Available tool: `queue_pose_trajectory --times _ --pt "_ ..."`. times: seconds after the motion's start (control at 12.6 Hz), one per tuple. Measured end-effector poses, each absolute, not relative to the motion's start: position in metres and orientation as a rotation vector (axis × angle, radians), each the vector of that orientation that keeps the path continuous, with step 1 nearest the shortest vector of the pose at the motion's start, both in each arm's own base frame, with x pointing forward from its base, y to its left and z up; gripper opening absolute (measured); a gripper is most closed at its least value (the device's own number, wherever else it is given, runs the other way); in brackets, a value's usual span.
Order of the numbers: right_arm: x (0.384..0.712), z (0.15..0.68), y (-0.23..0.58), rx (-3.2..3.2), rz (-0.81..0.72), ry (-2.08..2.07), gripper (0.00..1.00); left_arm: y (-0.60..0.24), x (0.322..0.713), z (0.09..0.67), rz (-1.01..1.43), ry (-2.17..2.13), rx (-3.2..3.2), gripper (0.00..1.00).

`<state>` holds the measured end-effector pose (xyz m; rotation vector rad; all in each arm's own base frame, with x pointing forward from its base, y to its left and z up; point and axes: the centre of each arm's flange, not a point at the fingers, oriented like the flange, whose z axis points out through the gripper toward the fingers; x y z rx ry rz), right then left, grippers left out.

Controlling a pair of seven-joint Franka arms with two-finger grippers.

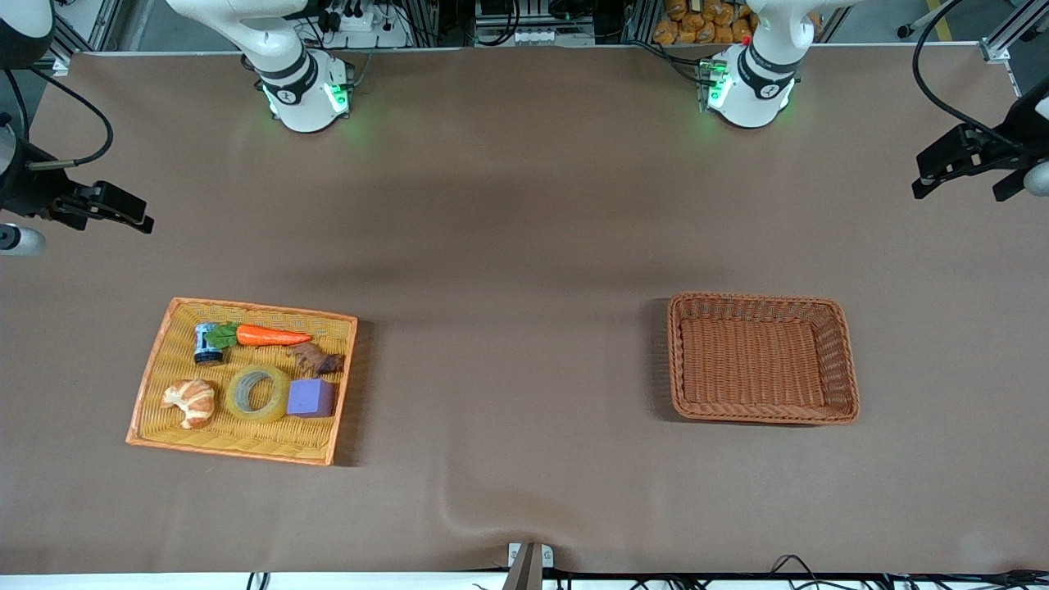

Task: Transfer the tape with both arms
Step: 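Move the right gripper down over the yellow tape roll in the tray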

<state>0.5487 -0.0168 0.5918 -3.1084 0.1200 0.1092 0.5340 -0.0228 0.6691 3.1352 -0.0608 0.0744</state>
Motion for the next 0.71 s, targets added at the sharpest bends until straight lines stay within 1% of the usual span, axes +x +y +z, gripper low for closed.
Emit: queue_pose_trajectory --times 0.16,0.32,0.55,0.71 --pt "0.556 0.576 -0.017 -3.110 0.128 0.121 1.00 -0.015 0.534 0.670 0.079 -0.045 3.133 1.00" --pt "0.572 0.549 -0.012 -3.114 0.151 0.112 1.00 0.002 0.534 0.673 0.086 -0.029 3.130 1.00" --pt "0.602 0.487 0.003 -3.124 0.206 0.080 1.00 0.013 0.533 0.674 0.091 -0.024 3.130 1.00" --pt "0.621 0.437 0.002 -3.129 0.248 0.085 1.00 0.012 0.533 0.672 0.084 -0.109 3.129 1.00"
